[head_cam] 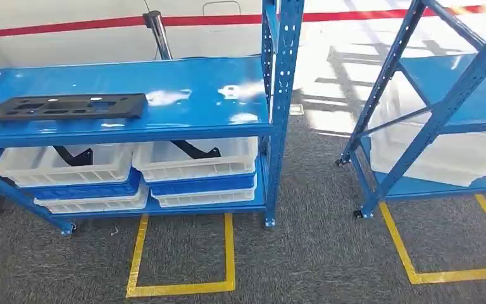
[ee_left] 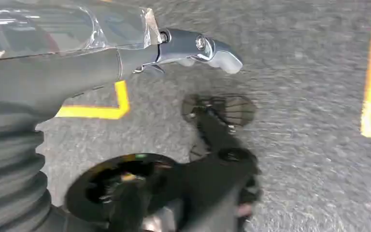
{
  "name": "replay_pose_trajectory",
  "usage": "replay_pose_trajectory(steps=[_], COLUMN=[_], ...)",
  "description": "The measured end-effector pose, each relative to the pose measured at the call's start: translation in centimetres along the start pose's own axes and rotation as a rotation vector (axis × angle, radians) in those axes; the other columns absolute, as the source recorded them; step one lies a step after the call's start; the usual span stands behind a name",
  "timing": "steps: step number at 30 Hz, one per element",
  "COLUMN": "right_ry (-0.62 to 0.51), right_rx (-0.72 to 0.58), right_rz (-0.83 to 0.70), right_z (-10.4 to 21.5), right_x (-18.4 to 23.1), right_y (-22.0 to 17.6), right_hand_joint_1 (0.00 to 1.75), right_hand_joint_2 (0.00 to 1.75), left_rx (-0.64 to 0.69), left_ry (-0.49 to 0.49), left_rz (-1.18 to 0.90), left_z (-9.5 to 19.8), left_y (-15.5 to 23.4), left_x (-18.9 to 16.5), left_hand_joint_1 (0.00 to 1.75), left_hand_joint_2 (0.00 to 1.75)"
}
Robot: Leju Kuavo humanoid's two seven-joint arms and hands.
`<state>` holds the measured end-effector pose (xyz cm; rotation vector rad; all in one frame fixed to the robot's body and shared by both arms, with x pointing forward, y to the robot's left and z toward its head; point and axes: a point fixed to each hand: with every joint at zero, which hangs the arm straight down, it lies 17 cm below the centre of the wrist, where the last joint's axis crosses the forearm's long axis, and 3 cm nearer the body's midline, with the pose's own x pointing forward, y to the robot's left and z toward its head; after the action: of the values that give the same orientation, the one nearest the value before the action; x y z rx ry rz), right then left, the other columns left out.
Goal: Take the parts from the cabinet and place them on the table.
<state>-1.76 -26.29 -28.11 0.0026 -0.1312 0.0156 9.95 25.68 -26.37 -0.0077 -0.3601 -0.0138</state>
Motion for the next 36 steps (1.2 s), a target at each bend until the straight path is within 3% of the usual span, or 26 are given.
replay_pose_trajectory(steps=[6,9,11,13,20,22,24,26,30,31,36], right_ry=[-0.282,-0.361,-0.366,-0.331,-0.016,0.075,0.104,0.108,0.044,-0.029,-0.276], right_rx=[-0.003,-0.004,-0.006,-0.006,-0.001,0.001,0.002,0.001,-0.002,-0.003,-0.007], right_rz=[0.001,0.001,0.001,0.001,0.000,-0.002,-0.004,-0.003,0.001,0.001,0.001], right_z=[0.3,1.1,1.2,0.9,0.2,0.9,1.2,1.2,0.3,-0.2,0.3], right_x=[15.8,20.0,20.2,18.0,-0.2,-5.2,-6.7,-6.8,-2.6,1.7,15.7], right_y=[-0.2,-0.3,-0.3,-0.3,0.0,0.0,0.1,0.1,-0.2,-0.2,-0.4], right_hand_joint_1=[0.00,0.00,0.00,0.00,0.00,0.00,0.00,0.00,0.00,0.00,0.00], right_hand_joint_2=[1.75,1.75,1.75,1.75,1.75,1.75,1.75,1.75,1.75,1.75,1.75], left_rx=[0.000,0.000,0.001,0.005,0.006,0.001,-0.009,-0.008,-0.007,-0.005,-0.003], left_ry=[0.275,0.369,0.361,0.306,-0.007,-0.066,-0.086,-0.078,-0.036,0.015,0.268], left_rz=[-0.001,-0.002,-0.002,-0.004,-0.004,-0.012,-0.009,-0.008,-0.003,0.000,0.000], left_z=[4.0,6.1,5.8,4.2,-0.6,-0.8,-0.7,-0.7,-0.3,0.1,3.9], left_y=[-0.1,0.0,0.0,0.3,0.3,0.2,-0.5,-0.5,-0.5,-0.4,-0.3], left_x=[-15.0,-19.7,-19.1,-15.9,1.5,4.7,5.6,5.0,2.2,-0.8,-14.7], left_hand_joint_1=[0.00,0.00,0.00,0.00,0.00,0.00,0.00,0.00,0.00,0.00,0.00], left_hand_joint_2=[1.75,1.75,1.75,1.75,1.75,1.75,1.75,1.75,1.75,1.75,1.75])
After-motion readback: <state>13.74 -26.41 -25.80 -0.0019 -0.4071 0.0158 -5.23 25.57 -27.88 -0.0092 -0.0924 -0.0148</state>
